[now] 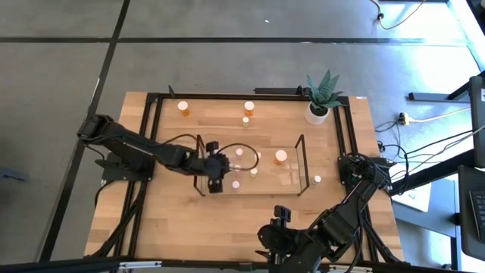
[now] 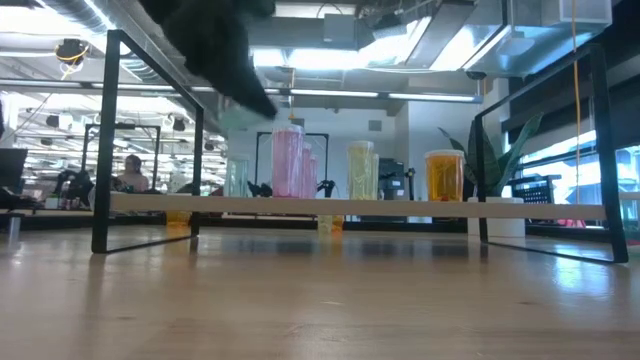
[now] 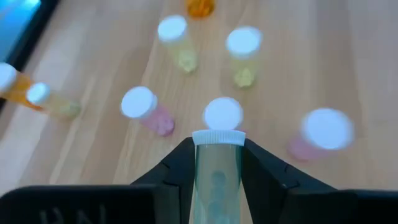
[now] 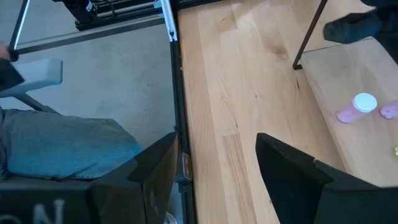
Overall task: Pick and place medicine bottles onto shelf by color
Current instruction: Put the bottom blue pill bottle on the shelf aligned with the other blue pill bottle
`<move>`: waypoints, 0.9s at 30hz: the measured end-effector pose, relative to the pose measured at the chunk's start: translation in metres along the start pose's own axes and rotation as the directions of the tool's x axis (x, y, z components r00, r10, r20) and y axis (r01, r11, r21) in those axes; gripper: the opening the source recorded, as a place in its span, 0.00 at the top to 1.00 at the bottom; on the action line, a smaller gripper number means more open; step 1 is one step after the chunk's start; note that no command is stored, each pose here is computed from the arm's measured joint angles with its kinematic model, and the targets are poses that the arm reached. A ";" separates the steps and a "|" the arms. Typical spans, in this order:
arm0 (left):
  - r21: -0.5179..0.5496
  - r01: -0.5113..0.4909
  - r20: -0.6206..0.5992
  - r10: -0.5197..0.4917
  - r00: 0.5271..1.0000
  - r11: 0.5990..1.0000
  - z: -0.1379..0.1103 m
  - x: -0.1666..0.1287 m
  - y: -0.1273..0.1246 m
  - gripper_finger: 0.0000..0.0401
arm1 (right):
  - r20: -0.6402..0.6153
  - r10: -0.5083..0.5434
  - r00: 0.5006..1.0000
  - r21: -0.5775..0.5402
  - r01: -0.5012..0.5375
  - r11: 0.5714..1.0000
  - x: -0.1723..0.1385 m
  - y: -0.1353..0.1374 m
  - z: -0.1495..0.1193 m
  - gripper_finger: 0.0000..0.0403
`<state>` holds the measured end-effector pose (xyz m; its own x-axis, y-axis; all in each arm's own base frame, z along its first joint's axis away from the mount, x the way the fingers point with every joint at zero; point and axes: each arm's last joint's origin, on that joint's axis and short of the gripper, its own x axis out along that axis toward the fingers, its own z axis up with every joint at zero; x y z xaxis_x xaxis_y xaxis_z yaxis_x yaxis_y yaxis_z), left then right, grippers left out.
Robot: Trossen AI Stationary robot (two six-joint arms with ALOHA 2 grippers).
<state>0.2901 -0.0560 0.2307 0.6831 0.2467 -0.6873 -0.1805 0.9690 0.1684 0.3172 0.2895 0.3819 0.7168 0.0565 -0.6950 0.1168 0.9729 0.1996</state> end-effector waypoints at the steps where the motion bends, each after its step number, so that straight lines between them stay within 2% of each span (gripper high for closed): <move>1: -0.009 -0.005 0.026 0.005 1.000 1.000 0.001 -0.004 -0.004 0.75 | 0.000 0.000 1.000 0.000 0.000 1.000 0.000 0.000 0.000 0.46; 9: -0.062 -0.053 0.238 0.066 0.969 0.997 0.011 -0.024 -0.035 0.75 | 0.010 0.010 1.000 0.007 -0.010 1.000 0.000 0.001 0.001 0.46; 17: -0.146 -0.117 0.324 0.159 0.933 0.982 0.004 -0.034 -0.053 0.75 | 0.010 0.010 1.000 0.007 -0.010 1.000 0.000 0.001 0.001 0.46; 22: -0.178 -0.063 0.383 0.128 0.915 0.982 -0.008 -0.026 -0.055 0.75 | 0.010 0.010 1.000 0.007 -0.010 1.000 0.000 0.001 0.001 0.46; 27: -0.114 0.038 0.457 0.018 0.889 0.993 -0.016 -0.031 -0.069 0.75 | 0.011 0.011 1.000 0.007 -0.011 1.000 0.000 0.001 0.001 0.46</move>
<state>0.2702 -0.1309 0.2296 0.9277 0.2409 -0.2853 -0.2334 0.9705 0.0605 0.3182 0.2903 0.3830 0.7254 0.0647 -0.6853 0.1140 0.9705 0.2123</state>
